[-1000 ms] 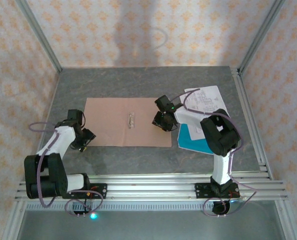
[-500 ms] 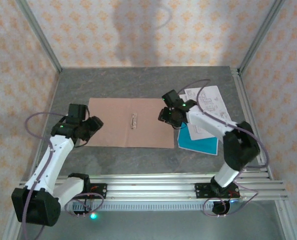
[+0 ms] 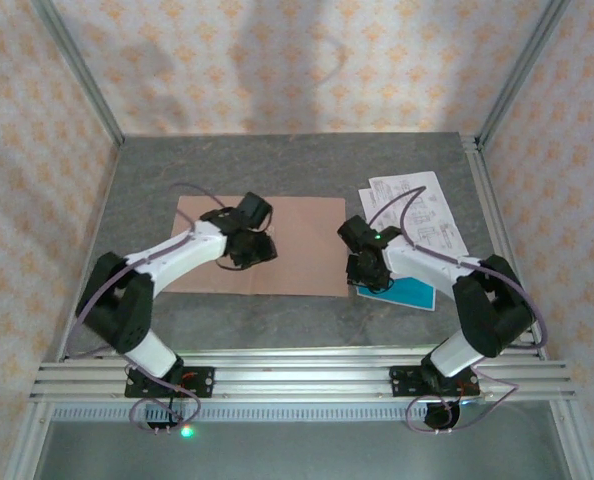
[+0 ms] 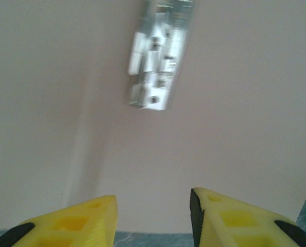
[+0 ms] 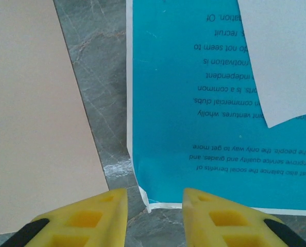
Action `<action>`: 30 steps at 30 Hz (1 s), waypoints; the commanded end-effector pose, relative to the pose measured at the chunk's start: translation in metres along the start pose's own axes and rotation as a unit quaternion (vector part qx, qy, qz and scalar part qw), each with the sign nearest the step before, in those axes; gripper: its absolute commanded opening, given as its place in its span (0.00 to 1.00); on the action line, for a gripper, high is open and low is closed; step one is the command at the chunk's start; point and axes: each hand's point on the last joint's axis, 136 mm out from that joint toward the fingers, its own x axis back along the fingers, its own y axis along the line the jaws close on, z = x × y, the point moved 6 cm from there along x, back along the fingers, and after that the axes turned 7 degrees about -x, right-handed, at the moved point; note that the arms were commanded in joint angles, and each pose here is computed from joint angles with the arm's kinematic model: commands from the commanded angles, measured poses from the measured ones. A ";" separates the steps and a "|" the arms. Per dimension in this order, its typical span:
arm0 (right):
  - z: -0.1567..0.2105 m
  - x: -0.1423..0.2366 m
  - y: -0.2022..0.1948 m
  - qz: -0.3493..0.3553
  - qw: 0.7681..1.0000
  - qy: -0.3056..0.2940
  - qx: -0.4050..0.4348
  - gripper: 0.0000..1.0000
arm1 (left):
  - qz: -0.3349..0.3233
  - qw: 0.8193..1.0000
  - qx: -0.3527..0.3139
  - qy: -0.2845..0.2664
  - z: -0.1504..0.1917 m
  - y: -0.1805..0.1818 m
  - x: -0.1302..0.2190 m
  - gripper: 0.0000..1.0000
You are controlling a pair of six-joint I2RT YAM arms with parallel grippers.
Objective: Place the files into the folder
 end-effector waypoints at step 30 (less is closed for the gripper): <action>0.000 -0.017 0.011 0.021 0.998 0.023 0.051 0.31 | -0.118 0.990 -0.078 0.008 0.033 -0.020 -0.065 0.34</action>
